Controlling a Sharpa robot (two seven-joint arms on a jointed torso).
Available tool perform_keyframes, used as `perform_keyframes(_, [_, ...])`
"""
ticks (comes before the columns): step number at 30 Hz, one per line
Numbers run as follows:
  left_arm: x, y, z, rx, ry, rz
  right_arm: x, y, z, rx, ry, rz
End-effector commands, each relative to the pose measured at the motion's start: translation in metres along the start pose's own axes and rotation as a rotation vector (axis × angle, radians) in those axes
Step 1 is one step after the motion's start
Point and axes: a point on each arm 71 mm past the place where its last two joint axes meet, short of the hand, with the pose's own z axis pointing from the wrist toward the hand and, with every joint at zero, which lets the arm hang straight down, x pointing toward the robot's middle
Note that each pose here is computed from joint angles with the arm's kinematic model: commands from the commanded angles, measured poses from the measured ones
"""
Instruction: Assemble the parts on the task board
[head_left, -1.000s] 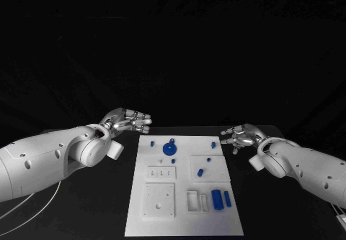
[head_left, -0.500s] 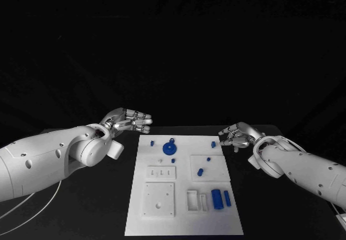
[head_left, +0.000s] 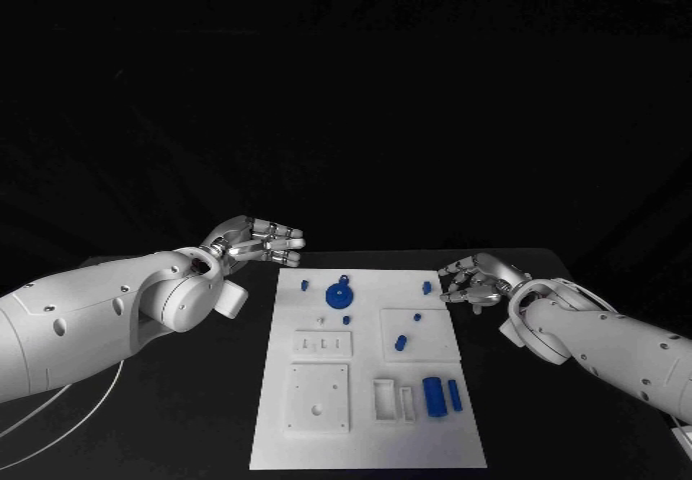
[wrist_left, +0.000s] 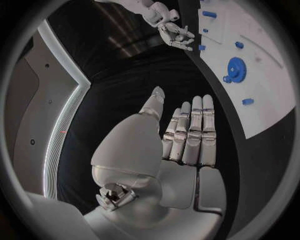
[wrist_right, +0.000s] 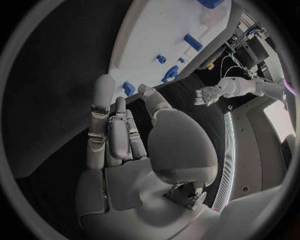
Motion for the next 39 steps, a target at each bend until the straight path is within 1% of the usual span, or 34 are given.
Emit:
perform_keyframes(1, [0.0014, -0.0006, 0.0003, 0.005, 0.015, -0.004, 0.000, -0.002, -0.002, 0.003, -0.005, 0.004])
perform_keyframes(4, [0.0010, -0.0004, 0.0002, 0.004, 0.014, -0.003, -0.002, -0.005, -0.004, 0.006, -0.012, 0.027])
perform_keyframes(8, [0.0007, -0.0002, 0.0002, 0.003, 0.013, -0.003, -0.004, -0.010, -0.006, 0.016, -0.019, 0.097])
perform_keyframes(10, [0.0005, -0.0001, 0.0002, 0.002, 0.012, -0.002, -0.007, -0.015, -0.007, 0.029, -0.028, 0.175])
perform_keyframes(14, [0.0003, 0.0000, 0.0001, 0.000, 0.011, -0.002, -0.010, -0.022, -0.009, 0.049, -0.036, 0.285])
perform_keyframes(24, [-0.0008, 0.0005, 0.0001, -0.002, 0.009, 0.000, -0.015, -0.036, -0.013, 0.081, -0.015, 0.542])
perform_keyframes(29, [-0.0016, 0.0007, 0.0000, -0.004, 0.007, 0.001, -0.014, -0.040, -0.014, 0.094, 0.015, 0.628])
perform_keyframes(32, [-0.0019, 0.0008, 0.0001, -0.004, 0.006, 0.001, -0.012, -0.041, -0.014, 0.103, 0.059, 0.681])
perform_keyframes(36, [-0.0020, 0.0009, 0.0002, -0.004, 0.006, 0.002, -0.009, -0.041, -0.014, 0.110, 0.095, 0.713])
perform_keyframes(39, [-0.0020, 0.0009, 0.0002, -0.005, 0.006, 0.002, -0.008, -0.041, -0.014, 0.113, 0.101, 0.714])
